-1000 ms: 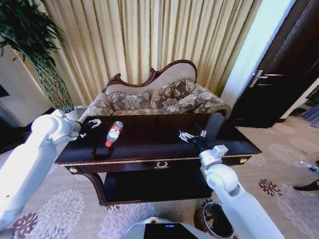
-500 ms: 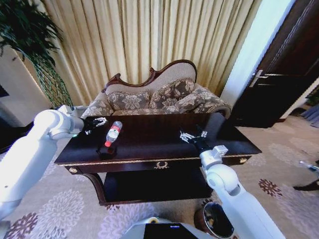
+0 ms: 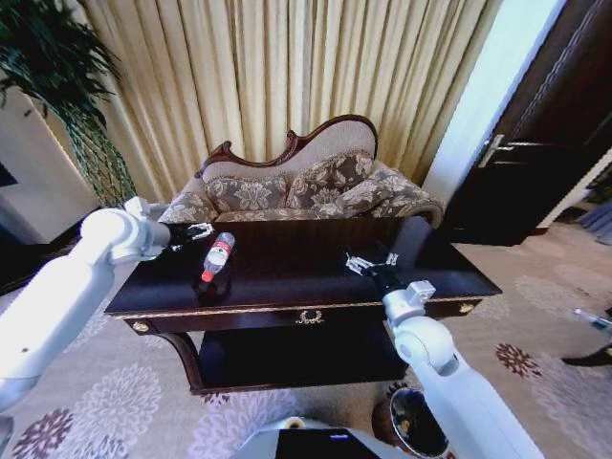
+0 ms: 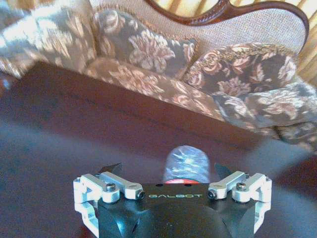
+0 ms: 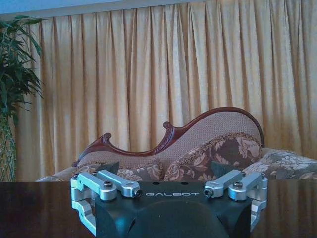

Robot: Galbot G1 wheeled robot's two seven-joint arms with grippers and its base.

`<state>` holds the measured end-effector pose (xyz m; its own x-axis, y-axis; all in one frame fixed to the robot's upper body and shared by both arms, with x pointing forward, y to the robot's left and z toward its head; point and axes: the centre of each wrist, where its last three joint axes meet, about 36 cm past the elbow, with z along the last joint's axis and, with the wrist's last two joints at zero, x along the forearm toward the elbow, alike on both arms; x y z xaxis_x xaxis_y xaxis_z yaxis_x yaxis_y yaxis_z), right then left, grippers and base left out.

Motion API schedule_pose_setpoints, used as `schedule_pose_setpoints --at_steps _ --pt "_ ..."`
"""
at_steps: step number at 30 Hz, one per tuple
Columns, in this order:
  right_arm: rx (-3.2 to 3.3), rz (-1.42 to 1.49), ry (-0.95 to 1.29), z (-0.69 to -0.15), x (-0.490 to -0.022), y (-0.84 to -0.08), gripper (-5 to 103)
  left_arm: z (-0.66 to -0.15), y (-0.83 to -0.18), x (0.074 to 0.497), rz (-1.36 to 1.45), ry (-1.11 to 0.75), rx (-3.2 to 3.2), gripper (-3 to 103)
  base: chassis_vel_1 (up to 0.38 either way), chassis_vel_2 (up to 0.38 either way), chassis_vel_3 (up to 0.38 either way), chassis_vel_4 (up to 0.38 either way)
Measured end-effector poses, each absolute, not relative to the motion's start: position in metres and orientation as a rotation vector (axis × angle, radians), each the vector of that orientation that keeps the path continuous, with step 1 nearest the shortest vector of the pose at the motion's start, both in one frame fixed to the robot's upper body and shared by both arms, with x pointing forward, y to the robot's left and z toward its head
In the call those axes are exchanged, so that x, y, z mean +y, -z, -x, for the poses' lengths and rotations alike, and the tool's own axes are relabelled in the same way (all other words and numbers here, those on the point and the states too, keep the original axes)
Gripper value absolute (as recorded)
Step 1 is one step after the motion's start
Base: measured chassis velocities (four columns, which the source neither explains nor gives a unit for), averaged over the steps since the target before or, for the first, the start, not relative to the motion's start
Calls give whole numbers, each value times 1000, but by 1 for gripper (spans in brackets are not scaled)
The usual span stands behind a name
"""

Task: Move to the front of the table and place the trash on the table into the trash bin.

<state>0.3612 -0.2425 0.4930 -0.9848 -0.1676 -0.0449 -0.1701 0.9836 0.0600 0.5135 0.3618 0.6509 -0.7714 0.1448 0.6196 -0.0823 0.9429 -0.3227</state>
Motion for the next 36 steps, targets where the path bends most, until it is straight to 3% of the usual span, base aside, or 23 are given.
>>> schedule_pose_setpoints --at_steps 9,15,26,36 --pt "3089 271 -102 -360 -239 -490 100 -511 -630 359 145 -90 -2575 100 0 0 0 0" --pt "3094 269 -94 -359 -239 -488 100 -512 -632 353 199 13 -2625 100 0 0 0 0" --pt "3101 289 -93 -359 -231 -480 100 -530 -657 311 219 -118 -2535 100 0 0 0 0" --pt "3105 266 -84 -360 -235 -477 100 -512 -657 293 160 -123 -2455 100 0 0 0 0"
